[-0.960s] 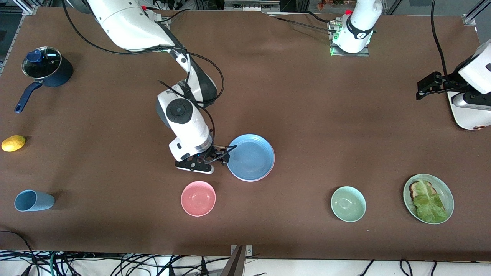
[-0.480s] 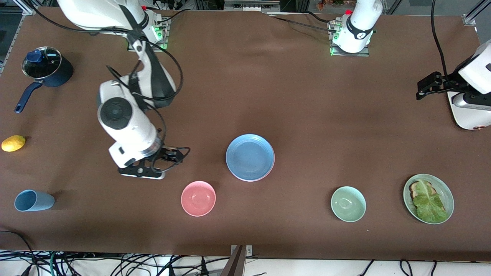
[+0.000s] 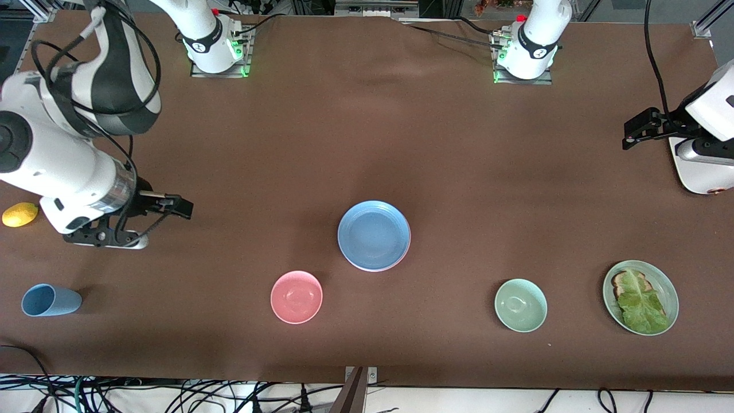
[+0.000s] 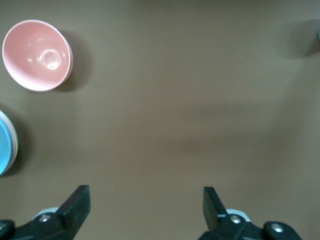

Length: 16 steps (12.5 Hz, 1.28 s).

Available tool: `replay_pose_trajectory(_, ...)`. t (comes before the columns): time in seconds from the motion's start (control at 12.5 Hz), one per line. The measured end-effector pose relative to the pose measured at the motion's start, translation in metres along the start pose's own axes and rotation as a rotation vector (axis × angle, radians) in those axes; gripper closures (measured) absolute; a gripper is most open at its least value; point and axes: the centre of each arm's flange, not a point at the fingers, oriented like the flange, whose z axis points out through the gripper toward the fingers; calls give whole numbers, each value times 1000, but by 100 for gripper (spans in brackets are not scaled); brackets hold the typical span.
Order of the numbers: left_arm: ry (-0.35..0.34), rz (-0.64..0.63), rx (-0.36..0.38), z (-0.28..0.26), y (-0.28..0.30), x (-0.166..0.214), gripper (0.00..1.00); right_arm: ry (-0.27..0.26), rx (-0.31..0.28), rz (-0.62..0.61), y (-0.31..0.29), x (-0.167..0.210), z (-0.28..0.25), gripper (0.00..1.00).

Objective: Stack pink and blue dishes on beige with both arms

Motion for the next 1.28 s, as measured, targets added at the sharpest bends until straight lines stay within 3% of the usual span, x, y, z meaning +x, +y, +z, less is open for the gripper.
replay_pose_trajectory(0.32, 0, 0, 0, 0, 0, 0, 0, -23, -4, -26, 28, -42, -62, 0)
replay_pose_trajectory(0.72, 0, 0, 0, 0, 0, 0, 0, -25, 16, -53, 87, -88, -85, 0)
replay_pose_trajectory(1.28, 0, 0, 0, 0, 0, 0, 0, -21, 20, -89, 96, -93, -87, 0)
